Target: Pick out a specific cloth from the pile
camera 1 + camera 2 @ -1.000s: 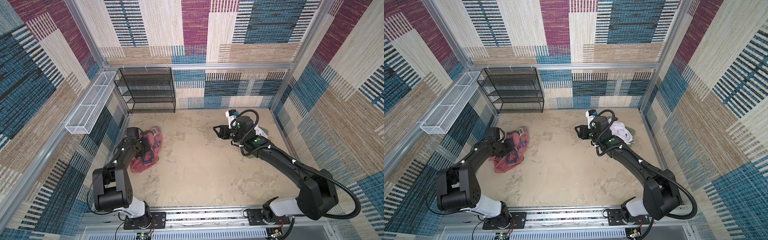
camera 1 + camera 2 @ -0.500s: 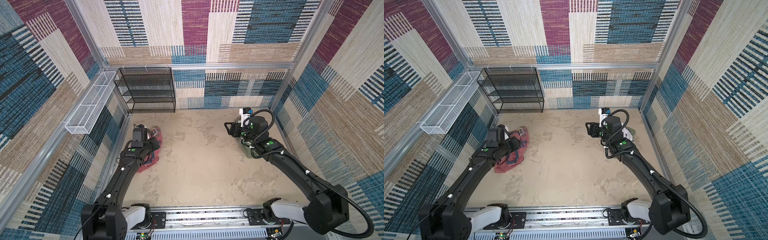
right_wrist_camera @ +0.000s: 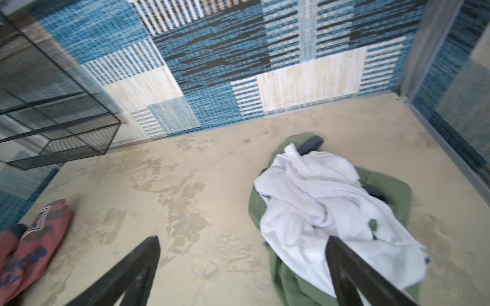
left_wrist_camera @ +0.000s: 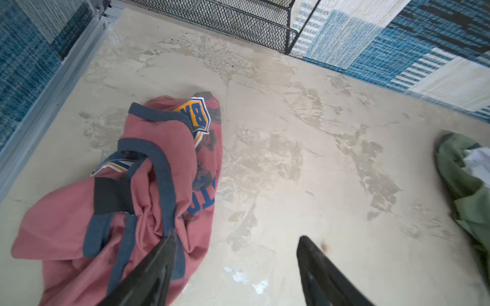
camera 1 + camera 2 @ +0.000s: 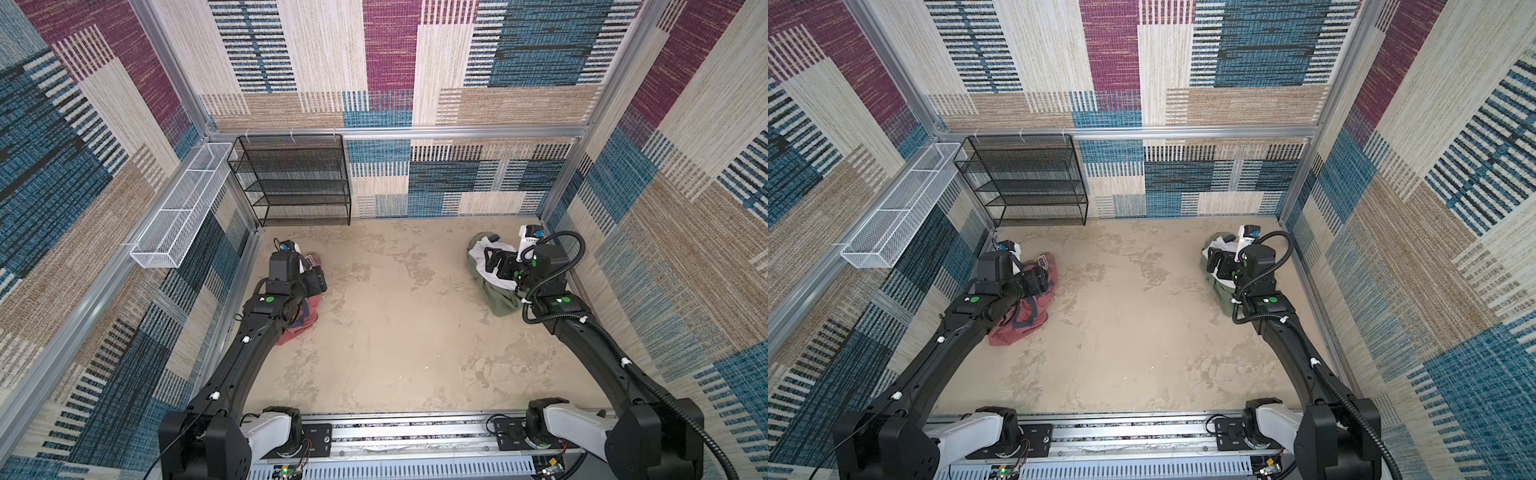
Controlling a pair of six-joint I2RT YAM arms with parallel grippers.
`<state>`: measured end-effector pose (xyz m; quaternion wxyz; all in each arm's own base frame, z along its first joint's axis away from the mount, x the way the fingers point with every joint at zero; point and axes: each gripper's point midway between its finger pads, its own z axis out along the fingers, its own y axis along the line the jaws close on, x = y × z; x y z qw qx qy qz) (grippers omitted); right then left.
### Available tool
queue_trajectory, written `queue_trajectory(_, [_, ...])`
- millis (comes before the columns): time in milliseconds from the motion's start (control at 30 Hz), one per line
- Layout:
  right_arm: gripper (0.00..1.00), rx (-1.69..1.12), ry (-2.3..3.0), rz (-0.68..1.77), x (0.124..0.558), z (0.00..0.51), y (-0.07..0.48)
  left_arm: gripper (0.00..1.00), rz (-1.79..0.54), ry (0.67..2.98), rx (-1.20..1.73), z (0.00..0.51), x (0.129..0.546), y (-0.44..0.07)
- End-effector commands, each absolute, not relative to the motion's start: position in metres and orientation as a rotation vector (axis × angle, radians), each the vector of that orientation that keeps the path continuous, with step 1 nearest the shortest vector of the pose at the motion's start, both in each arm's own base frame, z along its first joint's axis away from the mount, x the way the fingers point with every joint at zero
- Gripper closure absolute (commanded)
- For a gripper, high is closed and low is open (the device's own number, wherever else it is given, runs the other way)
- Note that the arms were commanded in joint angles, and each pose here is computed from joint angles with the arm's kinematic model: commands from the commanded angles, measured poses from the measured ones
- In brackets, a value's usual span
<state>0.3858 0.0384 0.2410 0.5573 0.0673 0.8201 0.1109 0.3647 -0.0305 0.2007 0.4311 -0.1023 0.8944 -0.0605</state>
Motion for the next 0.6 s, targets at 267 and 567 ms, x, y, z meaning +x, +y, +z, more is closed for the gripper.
queue_trajectory(267, [0.0, 0.301, 1.723, -0.027, 0.377, 0.211, -0.024, 0.24, 0.135, 2.078, -0.135, 0.173, 0.368, 0.002])
queue_trajectory(567, [0.0, 0.399, 1.659, -0.135, 0.355, 0.173, -0.047, 0.24, 0.247, 1.97, -0.127, 0.144, 0.354, 0.02])
